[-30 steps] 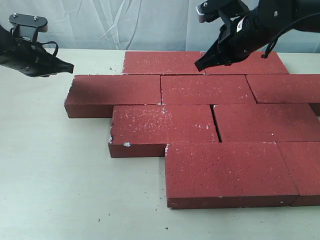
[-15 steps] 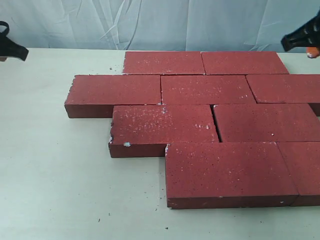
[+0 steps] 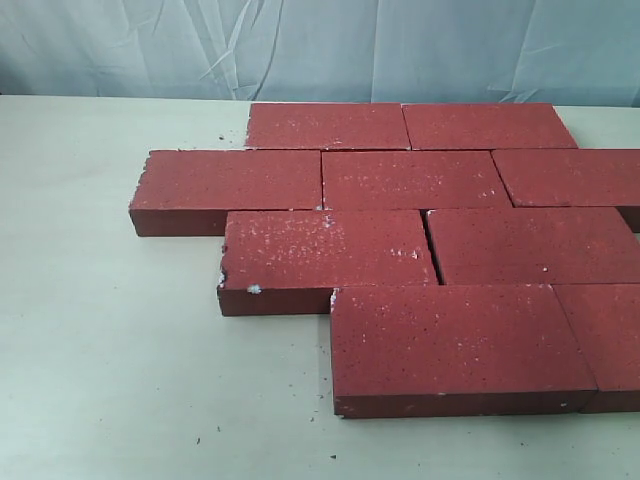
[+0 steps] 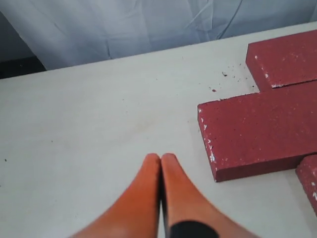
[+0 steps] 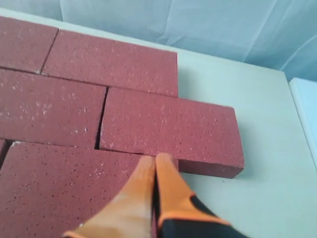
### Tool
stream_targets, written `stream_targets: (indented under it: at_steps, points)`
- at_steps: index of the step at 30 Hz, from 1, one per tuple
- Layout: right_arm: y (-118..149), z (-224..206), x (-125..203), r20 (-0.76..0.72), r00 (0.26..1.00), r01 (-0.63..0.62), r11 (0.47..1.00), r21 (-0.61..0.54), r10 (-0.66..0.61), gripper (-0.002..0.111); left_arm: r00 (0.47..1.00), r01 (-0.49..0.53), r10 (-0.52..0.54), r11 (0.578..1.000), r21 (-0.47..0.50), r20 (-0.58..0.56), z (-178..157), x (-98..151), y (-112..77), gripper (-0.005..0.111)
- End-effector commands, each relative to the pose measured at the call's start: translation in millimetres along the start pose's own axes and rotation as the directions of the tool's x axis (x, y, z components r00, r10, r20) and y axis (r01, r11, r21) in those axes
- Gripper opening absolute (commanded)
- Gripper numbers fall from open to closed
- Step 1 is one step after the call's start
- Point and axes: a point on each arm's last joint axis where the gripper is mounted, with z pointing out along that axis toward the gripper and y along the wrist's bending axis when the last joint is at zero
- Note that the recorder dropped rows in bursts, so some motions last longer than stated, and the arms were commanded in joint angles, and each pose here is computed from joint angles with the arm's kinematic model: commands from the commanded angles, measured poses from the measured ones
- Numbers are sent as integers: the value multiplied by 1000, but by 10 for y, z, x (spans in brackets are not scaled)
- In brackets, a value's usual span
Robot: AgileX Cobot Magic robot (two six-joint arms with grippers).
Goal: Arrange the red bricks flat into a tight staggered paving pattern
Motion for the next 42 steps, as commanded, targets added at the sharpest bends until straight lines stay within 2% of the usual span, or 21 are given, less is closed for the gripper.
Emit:
stream_targets:
  at_steps: [1,6,15,23,28,37,42]
  points:
    - [13,-283,97,171,985,-17,1000,16,14,-1,990,29,-28,1000,-3,139,-324,27,-16,0]
    - [49,-499,309,278,961,-22,999,27,13,-1,956,52,-48,999,-8,288,-604,197,-39,0]
    - [94,-822,556,481,876,-52,998,37,28,-1,909,73,-65,997,-2,412,-959,545,-86,0]
    - [97,-957,600,522,852,-74,997,31,46,-1,906,110,-120,993,49,406,-1153,679,-132,0]
    - [101,-976,571,555,825,-124,992,-9,108,-1,905,121,-138,990,68,401,-1202,714,-148,0]
    - [101,-976,571,555,825,-124,992,-9,108,-1,915,58,-56,998,8,400,-1222,737,-124,0]
    - [101,-976,571,555,825,-124,992,-9,108,-1,915,58,-56,998,8,400,-1222,737,-124,0]
